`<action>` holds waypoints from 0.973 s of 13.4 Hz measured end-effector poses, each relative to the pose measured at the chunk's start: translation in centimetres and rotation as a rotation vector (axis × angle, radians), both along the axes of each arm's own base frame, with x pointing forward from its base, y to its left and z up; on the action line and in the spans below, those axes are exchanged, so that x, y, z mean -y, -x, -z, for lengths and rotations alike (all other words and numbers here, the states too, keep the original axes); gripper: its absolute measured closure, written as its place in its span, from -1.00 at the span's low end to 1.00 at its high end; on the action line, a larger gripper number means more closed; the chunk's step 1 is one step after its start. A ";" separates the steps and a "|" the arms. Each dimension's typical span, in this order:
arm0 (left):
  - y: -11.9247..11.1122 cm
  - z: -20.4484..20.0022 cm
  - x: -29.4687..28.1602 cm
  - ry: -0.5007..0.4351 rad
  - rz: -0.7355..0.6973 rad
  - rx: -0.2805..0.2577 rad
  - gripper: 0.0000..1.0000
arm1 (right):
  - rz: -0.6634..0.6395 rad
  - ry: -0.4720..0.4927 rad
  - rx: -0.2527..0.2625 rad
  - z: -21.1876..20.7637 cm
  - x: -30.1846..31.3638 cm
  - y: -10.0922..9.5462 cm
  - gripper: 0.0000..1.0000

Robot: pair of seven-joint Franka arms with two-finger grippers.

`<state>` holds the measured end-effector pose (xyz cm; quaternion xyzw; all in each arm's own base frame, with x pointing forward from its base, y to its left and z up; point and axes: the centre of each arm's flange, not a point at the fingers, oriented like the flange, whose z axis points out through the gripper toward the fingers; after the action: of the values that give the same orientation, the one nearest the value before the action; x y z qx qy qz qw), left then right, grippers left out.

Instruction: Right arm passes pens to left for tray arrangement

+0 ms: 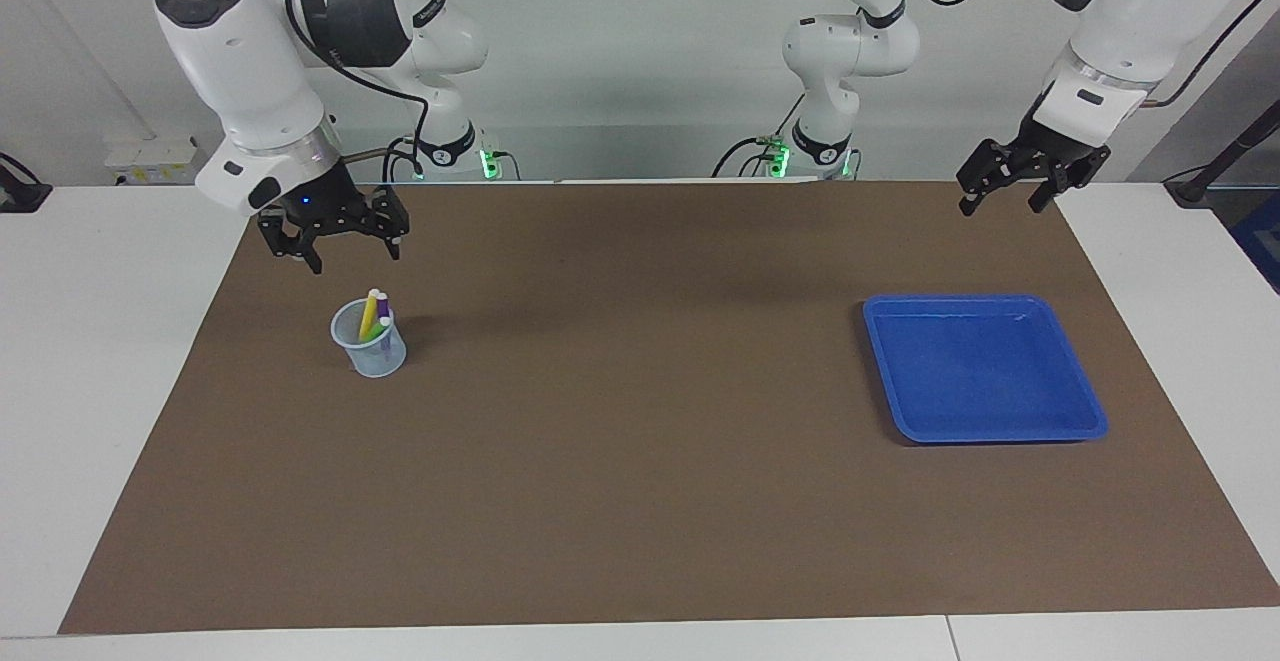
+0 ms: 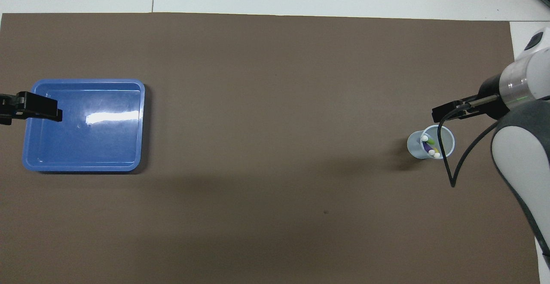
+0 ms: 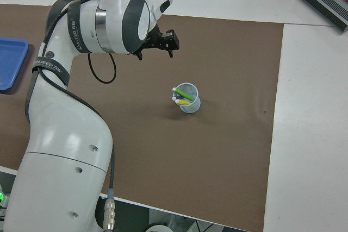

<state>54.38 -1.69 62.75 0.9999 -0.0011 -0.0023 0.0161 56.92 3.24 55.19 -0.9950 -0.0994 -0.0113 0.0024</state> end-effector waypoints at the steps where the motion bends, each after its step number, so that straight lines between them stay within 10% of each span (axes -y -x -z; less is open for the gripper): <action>1: 0.0 0.0 -0.1 0.000 -0.001 0.001 -1.00 | -0.001 0.000 0.004 1.1 0.1 -0.1 -1.00; 13: -0.4 1.1 0.4 0.035 -0.011 0.032 -1.00 | -0.039 0.001 -0.008 12.2 0.2 -0.1 -0.72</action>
<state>54.74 -2.06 61.66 0.9993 0.0042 0.0139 0.0336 57.04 3.03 43.03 -0.9929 -0.1189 -0.0075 0.0026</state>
